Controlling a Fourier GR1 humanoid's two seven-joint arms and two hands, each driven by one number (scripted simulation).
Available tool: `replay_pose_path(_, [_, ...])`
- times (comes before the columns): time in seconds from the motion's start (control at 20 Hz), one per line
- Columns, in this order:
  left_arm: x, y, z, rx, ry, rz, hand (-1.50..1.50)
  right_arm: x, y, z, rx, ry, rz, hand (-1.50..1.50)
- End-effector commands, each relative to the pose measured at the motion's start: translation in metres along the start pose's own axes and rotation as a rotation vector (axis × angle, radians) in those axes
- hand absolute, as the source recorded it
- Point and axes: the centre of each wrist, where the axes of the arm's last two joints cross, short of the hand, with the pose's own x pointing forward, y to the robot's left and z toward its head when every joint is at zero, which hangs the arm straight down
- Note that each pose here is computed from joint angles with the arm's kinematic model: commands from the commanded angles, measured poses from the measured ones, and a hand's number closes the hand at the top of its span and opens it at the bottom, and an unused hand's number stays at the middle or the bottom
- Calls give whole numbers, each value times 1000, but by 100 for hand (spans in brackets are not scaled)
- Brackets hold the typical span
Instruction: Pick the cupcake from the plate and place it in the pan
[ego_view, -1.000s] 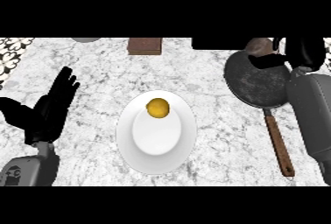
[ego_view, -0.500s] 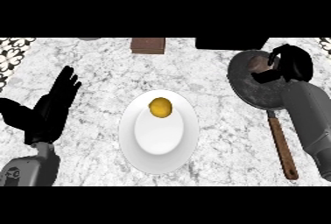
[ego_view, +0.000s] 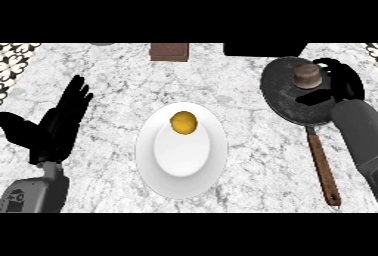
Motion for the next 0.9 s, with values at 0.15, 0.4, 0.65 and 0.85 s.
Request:
replay_pose_path(0.15, [9,0,-5,23,5,-10,0,-29,-15,1,-125,-32,-315,-150])
replay_pose_path(0.4, [-16,8,0,46,35,0,0,-63,-41,3,-135,-29,-569,-150])
replay_pose_path(0.65, [2,33,12,67,31,-2,0,-110,-56,20,-116,-82,-711,-150])
replay_pose_path(0.85, [-17,27,14,67,46,15,0,-160,-97,38,-28,-153,-790,-150])
